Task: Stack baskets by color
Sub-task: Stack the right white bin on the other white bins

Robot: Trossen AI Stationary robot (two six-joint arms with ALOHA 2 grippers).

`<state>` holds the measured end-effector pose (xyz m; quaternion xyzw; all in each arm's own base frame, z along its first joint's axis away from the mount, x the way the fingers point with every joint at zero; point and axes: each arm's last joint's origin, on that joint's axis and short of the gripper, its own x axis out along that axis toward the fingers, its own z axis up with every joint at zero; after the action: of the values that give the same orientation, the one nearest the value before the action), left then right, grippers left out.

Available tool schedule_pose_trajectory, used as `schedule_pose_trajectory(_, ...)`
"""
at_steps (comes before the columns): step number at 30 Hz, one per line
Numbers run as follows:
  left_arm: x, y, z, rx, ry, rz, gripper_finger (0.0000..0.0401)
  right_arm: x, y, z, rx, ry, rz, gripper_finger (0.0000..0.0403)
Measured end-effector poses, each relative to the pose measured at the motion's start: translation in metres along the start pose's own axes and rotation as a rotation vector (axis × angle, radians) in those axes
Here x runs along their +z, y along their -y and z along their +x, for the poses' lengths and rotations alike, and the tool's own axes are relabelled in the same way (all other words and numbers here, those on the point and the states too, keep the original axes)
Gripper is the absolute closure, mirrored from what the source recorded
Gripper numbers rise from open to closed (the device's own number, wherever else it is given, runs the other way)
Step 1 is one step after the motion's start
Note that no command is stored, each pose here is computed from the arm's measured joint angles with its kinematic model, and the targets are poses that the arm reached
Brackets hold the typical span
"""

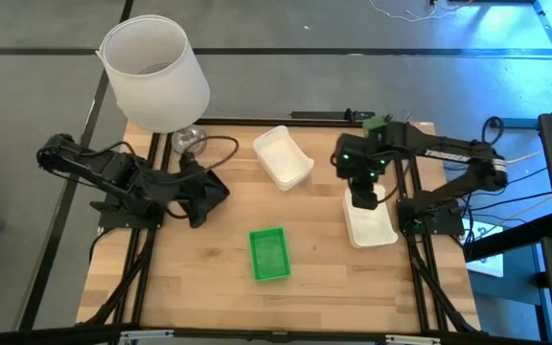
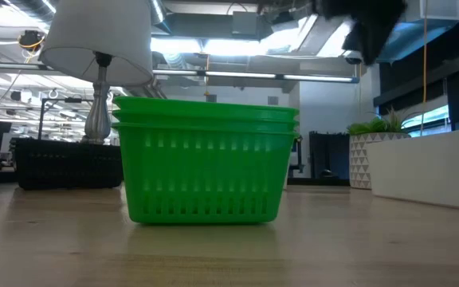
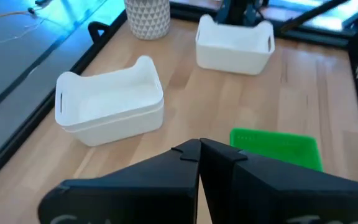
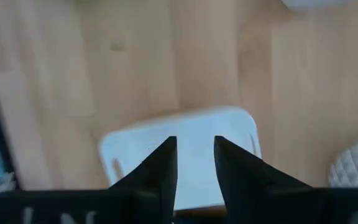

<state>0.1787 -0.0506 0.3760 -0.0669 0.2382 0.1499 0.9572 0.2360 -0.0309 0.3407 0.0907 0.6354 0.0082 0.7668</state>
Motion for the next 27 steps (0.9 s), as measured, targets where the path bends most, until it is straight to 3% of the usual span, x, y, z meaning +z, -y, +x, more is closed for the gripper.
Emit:
schedule_pose_trajectory(5,0.000,0.006,0.010,0.002,-0.006,0.036,0.0401,-0.026,0.008,0.026,-0.115,-0.060,0.090,0.0298)
schedule_pose_trajectory(9,-0.001,0.010,0.017,0.014,-0.026,0.046,0.0401,-0.033,0.014,0.044,-0.113,-0.142,-0.089,0.0298)
schedule_pose_trajectory(12,-0.002,0.010,0.024,0.034,-0.040,0.041,0.0401,-0.033,0.019,0.058,-0.121,-0.137,-0.160,0.0298)
schedule_pose_trajectory(22,0.000,0.004,0.032,0.029,-0.069,0.000,0.0401,-0.040,0.023,0.081,-0.118,-0.163,-0.207,0.0339)
schedule_pose_trajectory(27,0.001,0.003,0.031,0.030,-0.066,-0.004,0.0401,-0.035,0.025,0.082,-0.142,-0.120,-0.202,0.0331)
